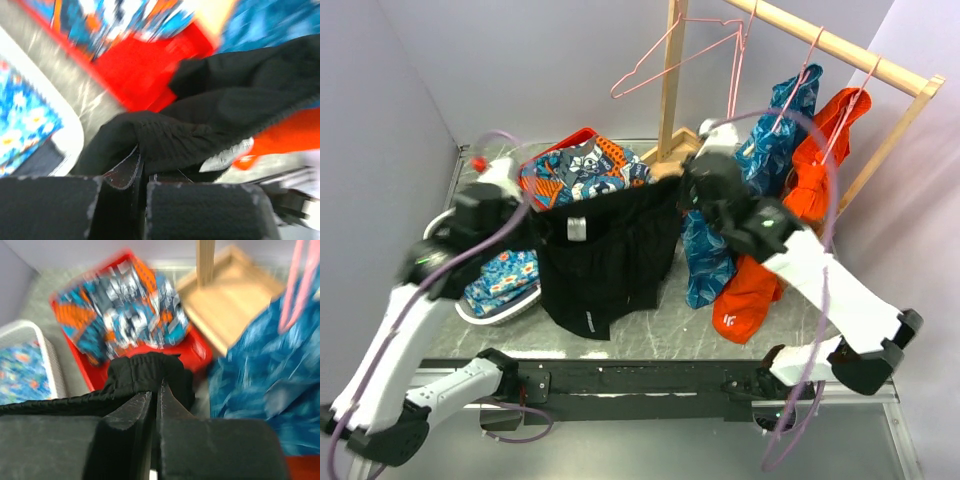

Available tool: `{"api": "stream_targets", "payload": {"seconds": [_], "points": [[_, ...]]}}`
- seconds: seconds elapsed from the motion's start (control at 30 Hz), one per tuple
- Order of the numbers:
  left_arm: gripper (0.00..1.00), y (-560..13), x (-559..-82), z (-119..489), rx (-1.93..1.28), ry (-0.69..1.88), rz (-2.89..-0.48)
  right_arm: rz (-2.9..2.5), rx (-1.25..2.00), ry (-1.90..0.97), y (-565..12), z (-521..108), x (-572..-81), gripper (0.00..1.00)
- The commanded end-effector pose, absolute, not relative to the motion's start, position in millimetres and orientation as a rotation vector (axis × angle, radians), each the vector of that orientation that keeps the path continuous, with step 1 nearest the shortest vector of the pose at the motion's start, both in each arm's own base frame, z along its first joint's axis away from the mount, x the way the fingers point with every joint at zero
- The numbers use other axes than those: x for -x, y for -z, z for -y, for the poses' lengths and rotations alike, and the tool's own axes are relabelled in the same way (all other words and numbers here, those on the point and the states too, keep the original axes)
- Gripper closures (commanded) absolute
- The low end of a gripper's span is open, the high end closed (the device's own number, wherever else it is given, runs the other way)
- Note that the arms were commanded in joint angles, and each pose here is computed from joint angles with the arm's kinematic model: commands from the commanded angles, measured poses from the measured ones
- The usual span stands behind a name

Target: Place the shorts on the hanger

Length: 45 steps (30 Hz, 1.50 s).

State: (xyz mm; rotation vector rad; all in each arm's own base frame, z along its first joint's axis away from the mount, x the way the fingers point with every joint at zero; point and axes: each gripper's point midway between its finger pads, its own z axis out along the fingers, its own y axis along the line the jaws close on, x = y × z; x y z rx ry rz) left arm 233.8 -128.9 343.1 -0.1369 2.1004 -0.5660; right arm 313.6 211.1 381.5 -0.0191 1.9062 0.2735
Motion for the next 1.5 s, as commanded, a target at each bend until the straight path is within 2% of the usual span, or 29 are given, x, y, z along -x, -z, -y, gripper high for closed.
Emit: {"api": "stream_targets", "payload": {"seconds": [0.0,0.03,0.07,0.17,0.23,0.37,0.5,0.6,0.67,0.7,0.8,1.27,1.4,1.47], "points": [[0.99,-281,-260,125,0.176,0.446,-2.176,-1.976,-0.030,-0.324,-315,-234,-333,0.85],[0.99,-261,-260,125,0.180,0.433,-2.214,-2.000,-0.022,-0.304,-301,-237,-337,0.82],[0.99,-254,-262,127,0.184,0.438,-2.225,-2.010,-0.013,-0.292,-298,-239,-338,0.71],[0.99,-236,-266,136,0.160,0.469,-2.246,-2.014,0.005,-0.277,-308,-240,-340,0.54],[0.99,-231,-270,139,0.150,0.475,-2.247,-1.981,0.021,-0.305,-331,-240,-337,0.48],[0.99,-228,-276,141,0.109,0.467,-2.243,-1.906,0.022,-0.290,-379,-230,-333,0.27],[0.99,-224,-281,144,0.085,0.465,-2.239,-1.807,-0.058,-0.218,-430,-203,-337,0.20],[0.99,-222,-283,143,0.072,0.453,-2.227,-1.767,-0.161,-0.119,-455,-166,-356,0.24],[0.99,-220,-284,145,0.058,0.461,-2.221,-1.786,-0.197,-0.055,-453,-152,-374,0.28],[0.99,-220,-284,145,0.051,0.466,-2.216,-1.744,-0.242,-0.043,-472,-140,-379,0.28],[0.99,-211,-280,145,0.026,0.460,-2.237,-1.733,-0.276,0.034,-477,-134,-399,0.28],[0.99,-198,-273,143,-0.001,0.456,-2.246,-1.696,-0.368,0.264,-452,-107,-463,0.30],[0.99,-199,-273,143,-0.002,0.458,-2.238,-1.727,-0.374,0.285,-432,-106,-475,0.32],[0.99,-199,-273,143,-0.003,0.458,-2.238,-1.735,-0.386,0.302,-425,-104,-478,0.37]]}}
